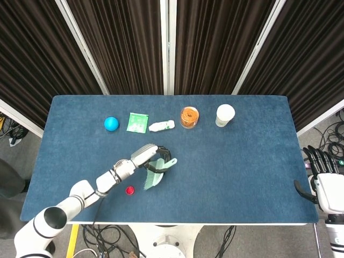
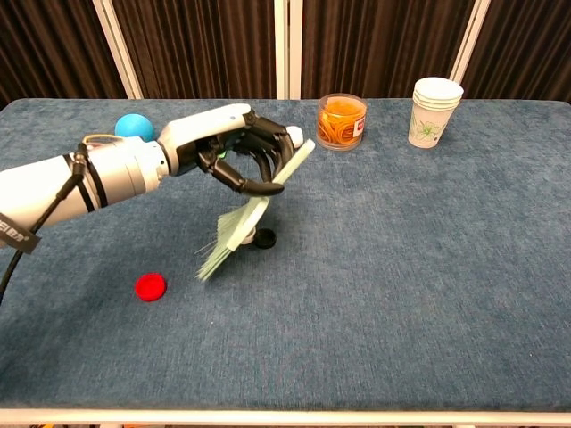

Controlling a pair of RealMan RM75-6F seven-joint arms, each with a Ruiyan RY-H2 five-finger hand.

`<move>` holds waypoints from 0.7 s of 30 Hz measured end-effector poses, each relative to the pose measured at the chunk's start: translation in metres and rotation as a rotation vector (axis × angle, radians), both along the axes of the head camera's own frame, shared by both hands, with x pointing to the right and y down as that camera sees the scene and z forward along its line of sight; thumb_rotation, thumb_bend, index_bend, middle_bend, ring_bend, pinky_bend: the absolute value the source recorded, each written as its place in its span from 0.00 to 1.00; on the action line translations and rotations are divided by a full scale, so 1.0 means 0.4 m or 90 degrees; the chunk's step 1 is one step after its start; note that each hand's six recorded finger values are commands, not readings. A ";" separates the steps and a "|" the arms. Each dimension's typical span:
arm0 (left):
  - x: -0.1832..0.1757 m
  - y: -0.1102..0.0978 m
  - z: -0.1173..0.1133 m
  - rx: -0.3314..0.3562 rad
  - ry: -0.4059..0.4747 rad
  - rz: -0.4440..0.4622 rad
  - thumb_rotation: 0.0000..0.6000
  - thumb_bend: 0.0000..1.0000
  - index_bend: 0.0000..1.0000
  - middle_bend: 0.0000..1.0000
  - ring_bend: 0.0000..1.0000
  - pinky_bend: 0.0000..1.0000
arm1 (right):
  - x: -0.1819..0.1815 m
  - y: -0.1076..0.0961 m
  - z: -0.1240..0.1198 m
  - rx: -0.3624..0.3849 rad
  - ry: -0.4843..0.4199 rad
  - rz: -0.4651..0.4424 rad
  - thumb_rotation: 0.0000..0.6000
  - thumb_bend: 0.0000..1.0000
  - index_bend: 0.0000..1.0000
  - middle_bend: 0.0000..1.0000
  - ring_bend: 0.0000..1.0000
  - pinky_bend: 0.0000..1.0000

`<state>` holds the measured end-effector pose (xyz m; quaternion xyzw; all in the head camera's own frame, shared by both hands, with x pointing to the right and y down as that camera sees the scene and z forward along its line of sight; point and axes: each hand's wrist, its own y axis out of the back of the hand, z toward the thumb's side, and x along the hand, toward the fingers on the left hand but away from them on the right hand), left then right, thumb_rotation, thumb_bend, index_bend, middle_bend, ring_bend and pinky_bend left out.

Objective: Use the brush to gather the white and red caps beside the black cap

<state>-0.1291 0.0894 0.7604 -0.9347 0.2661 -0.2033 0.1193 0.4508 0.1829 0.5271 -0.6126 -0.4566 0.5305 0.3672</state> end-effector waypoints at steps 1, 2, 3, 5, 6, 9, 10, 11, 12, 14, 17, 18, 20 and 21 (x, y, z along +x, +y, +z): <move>-0.007 -0.007 -0.004 0.005 -0.001 -0.007 1.00 0.39 0.56 0.59 0.40 0.45 | 0.001 0.000 0.000 0.001 -0.001 -0.001 1.00 0.22 0.00 0.05 0.00 0.00; -0.016 -0.015 -0.008 0.010 -0.002 -0.016 1.00 0.39 0.56 0.59 0.40 0.45 | 0.001 -0.001 0.000 0.001 -0.001 -0.002 1.00 0.22 0.00 0.05 0.00 0.00; -0.030 -0.026 -0.015 0.015 -0.004 -0.030 1.00 0.40 0.56 0.59 0.40 0.45 | 0.000 -0.002 0.000 0.001 -0.002 -0.005 1.00 0.22 0.00 0.05 0.00 0.00; -0.055 -0.040 -0.025 0.023 -0.007 -0.053 1.00 0.40 0.56 0.59 0.40 0.45 | -0.002 -0.005 0.002 0.000 -0.003 -0.009 1.00 0.22 0.00 0.05 0.00 0.00; -0.074 -0.048 -0.031 0.030 -0.011 -0.067 1.00 0.40 0.56 0.59 0.40 0.45 | -0.003 -0.006 0.003 0.000 -0.004 -0.012 1.00 0.22 0.00 0.05 0.00 0.00; -0.124 -0.058 -0.045 0.047 -0.028 -0.098 1.00 0.41 0.56 0.59 0.40 0.45 | -0.007 -0.012 0.005 0.000 -0.005 -0.021 1.00 0.22 0.00 0.05 0.00 0.00; -0.139 -0.058 -0.049 0.052 -0.035 -0.105 1.00 0.41 0.56 0.59 0.40 0.45 | -0.008 -0.013 0.006 -0.001 -0.005 -0.022 1.00 0.22 0.00 0.05 0.00 0.00; -0.155 -0.057 -0.054 0.057 -0.042 -0.114 1.00 0.41 0.55 0.59 0.40 0.44 | -0.008 -0.014 0.007 -0.002 -0.005 -0.023 1.00 0.22 0.00 0.05 0.00 0.00; -0.174 -0.054 -0.060 0.063 -0.050 -0.125 1.00 0.41 0.55 0.59 0.40 0.44 | -0.008 -0.015 0.009 -0.003 -0.005 -0.024 1.00 0.22 0.00 0.05 0.00 0.00; -0.203 -0.046 -0.069 0.068 -0.061 -0.147 1.00 0.42 0.55 0.60 0.40 0.44 | -0.008 -0.018 0.012 -0.006 -0.006 -0.025 1.00 0.22 0.00 0.05 0.00 0.00; -0.251 -0.024 -0.084 0.070 -0.078 -0.188 1.00 0.43 0.56 0.60 0.40 0.44 | -0.009 -0.022 0.014 -0.007 -0.006 -0.028 1.00 0.22 0.00 0.05 0.00 0.00; -0.269 -0.013 -0.090 0.069 -0.086 -0.204 1.00 0.43 0.56 0.60 0.40 0.44 | -0.010 -0.024 0.014 -0.007 -0.005 -0.029 1.00 0.22 0.00 0.05 0.00 0.00; -0.293 0.007 -0.100 0.073 -0.101 -0.220 1.00 0.43 0.56 0.60 0.40 0.43 | -0.011 -0.027 0.016 -0.007 -0.005 -0.030 1.00 0.22 0.00 0.05 0.00 0.00; -0.306 0.020 -0.106 0.077 -0.113 -0.227 1.00 0.43 0.56 0.60 0.40 0.43 | -0.012 -0.029 0.017 -0.008 -0.005 -0.031 1.00 0.22 0.00 0.05 0.00 0.00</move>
